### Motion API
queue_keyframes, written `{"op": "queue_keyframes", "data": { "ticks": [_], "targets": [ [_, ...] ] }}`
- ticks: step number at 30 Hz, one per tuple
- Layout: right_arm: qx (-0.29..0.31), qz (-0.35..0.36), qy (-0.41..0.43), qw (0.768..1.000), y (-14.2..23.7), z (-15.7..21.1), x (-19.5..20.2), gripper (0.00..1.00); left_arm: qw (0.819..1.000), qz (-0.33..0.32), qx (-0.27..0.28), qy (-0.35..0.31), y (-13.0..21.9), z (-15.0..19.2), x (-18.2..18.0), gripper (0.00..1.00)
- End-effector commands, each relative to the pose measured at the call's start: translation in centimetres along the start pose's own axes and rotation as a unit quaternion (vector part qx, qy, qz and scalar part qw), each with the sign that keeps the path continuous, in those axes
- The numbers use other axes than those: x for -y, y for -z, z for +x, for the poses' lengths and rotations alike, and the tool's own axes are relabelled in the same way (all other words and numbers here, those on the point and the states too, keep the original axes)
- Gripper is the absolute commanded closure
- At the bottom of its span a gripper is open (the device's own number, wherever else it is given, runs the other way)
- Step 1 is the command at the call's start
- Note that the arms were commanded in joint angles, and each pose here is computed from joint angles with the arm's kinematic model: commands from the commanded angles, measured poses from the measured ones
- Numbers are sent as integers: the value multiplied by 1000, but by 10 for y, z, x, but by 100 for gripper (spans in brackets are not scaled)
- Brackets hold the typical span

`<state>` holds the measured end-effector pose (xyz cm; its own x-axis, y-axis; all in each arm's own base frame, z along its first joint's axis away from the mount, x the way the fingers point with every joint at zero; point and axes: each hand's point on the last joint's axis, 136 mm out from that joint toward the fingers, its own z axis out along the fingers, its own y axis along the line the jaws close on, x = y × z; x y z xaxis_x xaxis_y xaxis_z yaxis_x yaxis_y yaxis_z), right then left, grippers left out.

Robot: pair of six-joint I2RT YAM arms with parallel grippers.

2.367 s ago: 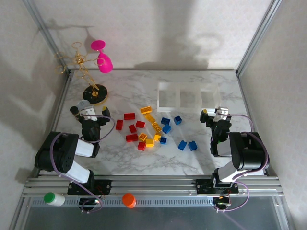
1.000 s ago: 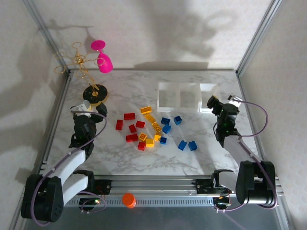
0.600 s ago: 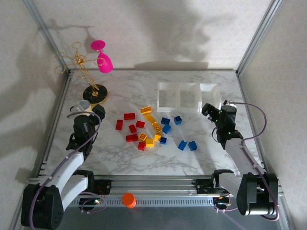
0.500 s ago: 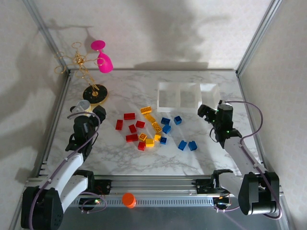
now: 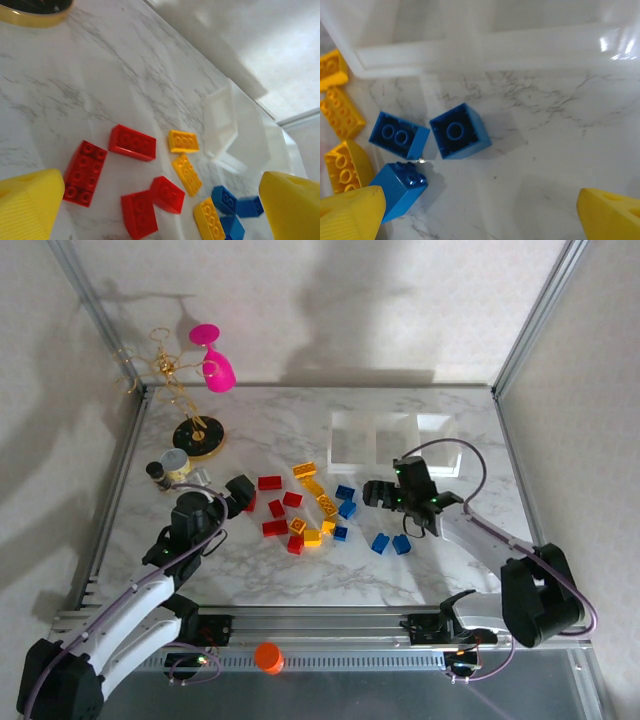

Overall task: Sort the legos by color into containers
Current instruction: Pick up the lego from the center of the table.

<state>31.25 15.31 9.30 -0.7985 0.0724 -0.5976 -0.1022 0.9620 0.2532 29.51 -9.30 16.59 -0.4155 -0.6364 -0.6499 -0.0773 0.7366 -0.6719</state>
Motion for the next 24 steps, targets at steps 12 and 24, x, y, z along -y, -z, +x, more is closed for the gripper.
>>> {"op": "queue_keyframes", "data": {
  "ticks": [12,24],
  "targets": [
    [-45,78,88,992,-36,-8,-6,17,996,44,-65,-34,-13,45,44,0],
    [-72,87,119,987,-64,-7,-9,37,992,55,-86,-71,-19,57,61,0]
  ]
}}
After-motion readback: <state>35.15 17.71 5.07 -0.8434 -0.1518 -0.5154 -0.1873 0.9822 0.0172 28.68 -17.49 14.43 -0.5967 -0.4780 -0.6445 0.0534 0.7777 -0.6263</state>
